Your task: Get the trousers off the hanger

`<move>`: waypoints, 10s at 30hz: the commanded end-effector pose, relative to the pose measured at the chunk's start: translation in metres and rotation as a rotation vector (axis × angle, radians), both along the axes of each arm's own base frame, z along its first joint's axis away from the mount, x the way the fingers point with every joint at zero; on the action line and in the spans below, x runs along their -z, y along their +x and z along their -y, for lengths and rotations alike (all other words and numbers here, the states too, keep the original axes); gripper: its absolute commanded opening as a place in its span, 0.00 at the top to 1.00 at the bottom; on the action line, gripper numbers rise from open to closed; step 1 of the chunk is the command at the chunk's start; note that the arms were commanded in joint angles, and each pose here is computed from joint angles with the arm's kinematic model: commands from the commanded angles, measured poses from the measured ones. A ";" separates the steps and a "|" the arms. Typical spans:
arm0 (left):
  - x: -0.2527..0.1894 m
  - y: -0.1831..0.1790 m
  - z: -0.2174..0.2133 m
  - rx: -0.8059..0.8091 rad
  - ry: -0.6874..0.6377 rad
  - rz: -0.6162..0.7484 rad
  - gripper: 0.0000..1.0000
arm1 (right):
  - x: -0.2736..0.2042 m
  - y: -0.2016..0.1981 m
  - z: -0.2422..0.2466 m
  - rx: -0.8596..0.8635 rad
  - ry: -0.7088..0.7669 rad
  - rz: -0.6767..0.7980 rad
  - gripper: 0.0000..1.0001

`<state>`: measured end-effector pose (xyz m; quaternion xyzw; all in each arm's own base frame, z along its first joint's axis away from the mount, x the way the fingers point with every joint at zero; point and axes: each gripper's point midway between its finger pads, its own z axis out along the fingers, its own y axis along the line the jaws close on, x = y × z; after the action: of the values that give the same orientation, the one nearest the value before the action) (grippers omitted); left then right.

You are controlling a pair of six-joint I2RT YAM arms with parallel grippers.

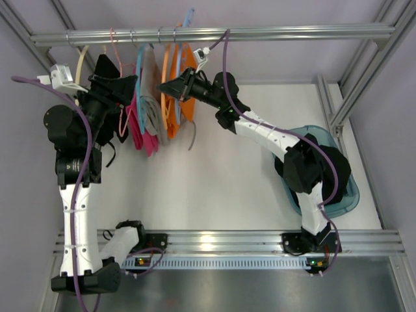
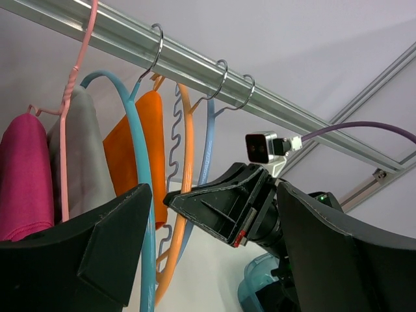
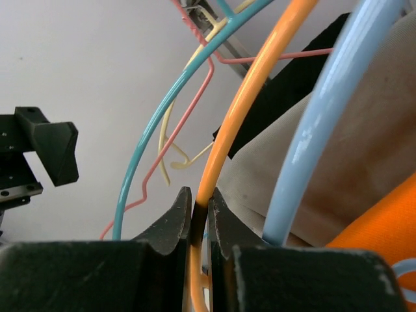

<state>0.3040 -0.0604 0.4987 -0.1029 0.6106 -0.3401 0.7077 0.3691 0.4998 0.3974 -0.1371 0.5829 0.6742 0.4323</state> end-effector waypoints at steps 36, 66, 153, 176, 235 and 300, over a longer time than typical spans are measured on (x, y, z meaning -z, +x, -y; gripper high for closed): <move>-0.015 -0.016 0.000 0.002 0.050 0.082 0.15 | -0.097 -0.125 0.029 -0.218 0.160 0.385 1.00; -0.006 -0.028 0.005 0.028 0.043 0.078 0.15 | 0.010 -0.289 0.145 -0.461 -0.122 0.341 1.00; -0.060 -0.020 0.223 0.890 -0.238 0.053 0.14 | -0.183 -0.175 0.267 0.156 0.176 0.466 1.00; -0.026 -0.013 0.287 1.004 -0.341 -0.053 0.45 | -0.122 -0.167 0.232 0.087 0.115 0.354 1.00; -0.056 -0.037 0.275 1.178 -0.361 -0.107 1.00 | 0.067 -0.081 0.267 0.697 -0.514 0.785 0.07; 0.110 0.012 0.257 0.863 -0.301 -0.407 1.00 | -0.122 -0.116 0.327 0.876 -0.185 0.628 1.00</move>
<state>0.3080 -0.3318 0.3812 -0.0180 0.6830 -0.6721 0.2853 0.2876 0.2193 0.3618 -0.1983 0.6549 0.2794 0.6736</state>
